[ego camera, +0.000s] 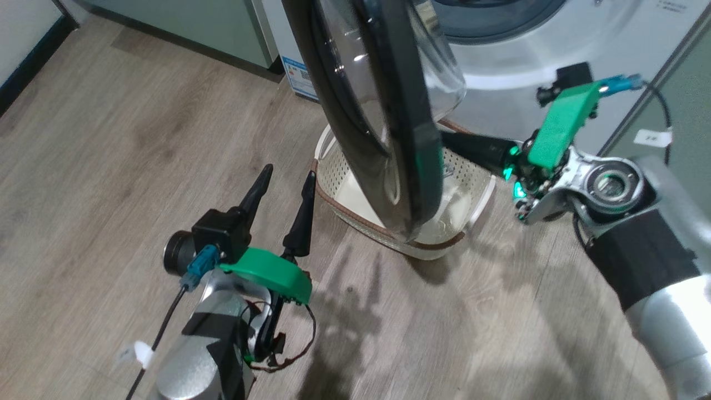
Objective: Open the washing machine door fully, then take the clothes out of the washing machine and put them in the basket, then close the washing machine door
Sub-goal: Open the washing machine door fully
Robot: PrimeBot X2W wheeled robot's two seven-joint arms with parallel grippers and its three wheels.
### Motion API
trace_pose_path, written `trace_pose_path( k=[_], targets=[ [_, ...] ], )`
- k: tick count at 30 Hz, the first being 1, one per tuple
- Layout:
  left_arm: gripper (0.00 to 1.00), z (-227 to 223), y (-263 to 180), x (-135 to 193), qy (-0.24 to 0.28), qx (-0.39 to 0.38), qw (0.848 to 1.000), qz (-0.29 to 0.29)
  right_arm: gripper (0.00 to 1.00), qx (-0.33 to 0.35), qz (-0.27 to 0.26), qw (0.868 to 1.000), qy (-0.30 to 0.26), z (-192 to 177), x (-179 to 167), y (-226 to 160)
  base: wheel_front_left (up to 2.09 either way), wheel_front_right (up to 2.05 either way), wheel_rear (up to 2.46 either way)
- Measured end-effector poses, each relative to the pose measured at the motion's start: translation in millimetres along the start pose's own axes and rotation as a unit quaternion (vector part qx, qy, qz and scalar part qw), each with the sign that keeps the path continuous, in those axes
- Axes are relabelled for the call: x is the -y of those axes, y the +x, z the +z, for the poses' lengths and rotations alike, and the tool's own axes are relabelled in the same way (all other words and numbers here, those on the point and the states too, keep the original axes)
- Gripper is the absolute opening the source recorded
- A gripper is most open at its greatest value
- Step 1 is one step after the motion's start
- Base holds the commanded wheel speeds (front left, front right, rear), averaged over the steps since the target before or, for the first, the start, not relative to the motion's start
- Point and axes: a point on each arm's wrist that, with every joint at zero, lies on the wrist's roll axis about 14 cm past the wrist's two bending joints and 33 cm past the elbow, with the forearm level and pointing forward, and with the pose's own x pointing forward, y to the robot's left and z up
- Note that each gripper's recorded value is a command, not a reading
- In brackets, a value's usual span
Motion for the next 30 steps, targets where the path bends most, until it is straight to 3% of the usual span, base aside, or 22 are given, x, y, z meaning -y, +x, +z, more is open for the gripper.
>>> trace_pose_path(
  k=[8,16,19,21,22,30],
  targets=[
    [1.0,1.2,-6.4,-3.9,-0.004,0.001,1.0,0.004,0.0,-0.018,0.005,1.0,0.017,-20.6,-1.3,2.9,0.0,0.0,0.0],
    [1.0,7.4,-5.3,-4.7,0.001,0.01,1.0,0.001,0.01,0.028,0.011,0.999,0.019,-5.9,-9.0,-4.3,0.0,0.0,0.0],
    [1.0,10.7,-5.1,-6.1,0.002,0.015,1.0,-0.001,0.42,0.056,0.013,0.998,0.021,0.8,-11.9,-11.6,0.0,0.0,0.0],
    [1.0,12.4,-5.0,-6.2,0.004,0.018,1.0,-0.005,0.96,0.073,0.012,0.997,0.027,2.4,-11.1,-17.5,0.0,0.0,0.0],
    [1.0,12.9,-5.1,-6.5,0.003,0.018,1.0,-0.007,1.0,0.08,0.01,0.996,0.027,2.2,-10.6,-20.4,0.0,0.0,0.0],
    [1.0,17.3,-9.1,-15.4,0.0,0.024,1.0,-0.009,1.0,0.195,-0.007,0.981,0.021,16.2,-9.2,-59.2,0.0,0.0,0.0]
  ],
)
